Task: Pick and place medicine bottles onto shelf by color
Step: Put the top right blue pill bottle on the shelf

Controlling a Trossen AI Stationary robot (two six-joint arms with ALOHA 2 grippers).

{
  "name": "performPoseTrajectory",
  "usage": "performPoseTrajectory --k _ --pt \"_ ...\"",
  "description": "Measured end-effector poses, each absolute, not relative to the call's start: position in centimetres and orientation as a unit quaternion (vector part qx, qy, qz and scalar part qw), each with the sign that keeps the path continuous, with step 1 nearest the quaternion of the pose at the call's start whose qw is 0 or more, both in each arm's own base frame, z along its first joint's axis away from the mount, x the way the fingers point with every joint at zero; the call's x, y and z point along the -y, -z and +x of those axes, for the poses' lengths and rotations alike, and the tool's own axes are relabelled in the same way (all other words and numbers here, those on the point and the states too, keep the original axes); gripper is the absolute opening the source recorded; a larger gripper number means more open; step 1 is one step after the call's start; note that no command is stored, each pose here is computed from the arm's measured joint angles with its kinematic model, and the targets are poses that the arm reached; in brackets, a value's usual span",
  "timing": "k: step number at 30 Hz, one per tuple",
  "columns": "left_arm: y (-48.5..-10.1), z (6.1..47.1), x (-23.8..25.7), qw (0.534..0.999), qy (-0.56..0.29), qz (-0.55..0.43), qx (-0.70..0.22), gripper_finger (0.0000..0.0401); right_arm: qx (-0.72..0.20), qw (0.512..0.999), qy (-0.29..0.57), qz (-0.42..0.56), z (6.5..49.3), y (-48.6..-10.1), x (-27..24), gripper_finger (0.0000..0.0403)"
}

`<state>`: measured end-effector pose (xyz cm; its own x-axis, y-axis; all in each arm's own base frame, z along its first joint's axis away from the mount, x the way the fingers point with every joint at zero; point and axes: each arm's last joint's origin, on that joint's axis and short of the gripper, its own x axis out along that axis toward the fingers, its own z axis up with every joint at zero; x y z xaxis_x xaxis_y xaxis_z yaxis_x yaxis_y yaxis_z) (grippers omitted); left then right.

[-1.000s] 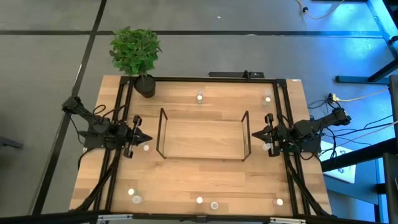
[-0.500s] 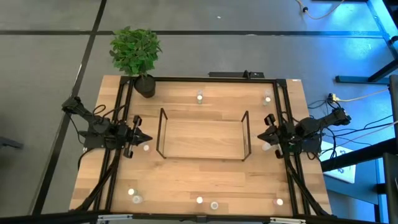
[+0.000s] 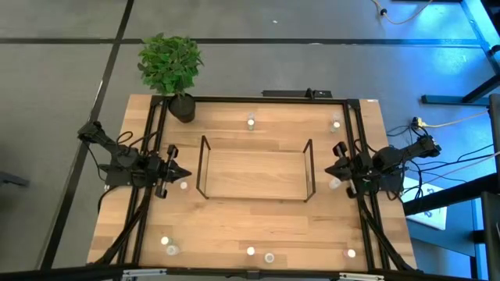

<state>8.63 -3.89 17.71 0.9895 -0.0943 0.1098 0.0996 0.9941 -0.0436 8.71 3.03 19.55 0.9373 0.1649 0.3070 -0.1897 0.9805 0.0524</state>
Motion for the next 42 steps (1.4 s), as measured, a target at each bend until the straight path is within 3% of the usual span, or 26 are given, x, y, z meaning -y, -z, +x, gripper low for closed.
performPoseTrajectory --k 11,17,23,31,42 --pt "-17.7 8.6 3.9 0.997 0.048 -0.025 0.054 0.0000 0.108 0.992 -0.052 -0.032 9.0 -18.6 -2.9 0.0001" --pt "-17.7 8.6 3.9 0.997 0.049 -0.024 0.054 0.0000 0.031 0.996 0.038 -0.068 9.2 -17.2 -2.5 0.0001" --pt "-17.7 8.6 3.9 0.997 0.048 -0.025 0.054 0.0000 0.051 0.995 0.050 -0.064 9.3 -17.7 -2.3 0.0000" --pt "-17.7 8.6 3.9 0.997 0.049 -0.025 0.054 0.0000 0.130 0.990 -0.015 -0.059 9.0 -19.2 -2.5 0.0000" --pt "-17.7 8.6 3.9 0.997 0.049 -0.024 0.054 0.0000 0.076 0.994 -0.024 -0.071 8.5 -27.1 -2.3 0.0000"
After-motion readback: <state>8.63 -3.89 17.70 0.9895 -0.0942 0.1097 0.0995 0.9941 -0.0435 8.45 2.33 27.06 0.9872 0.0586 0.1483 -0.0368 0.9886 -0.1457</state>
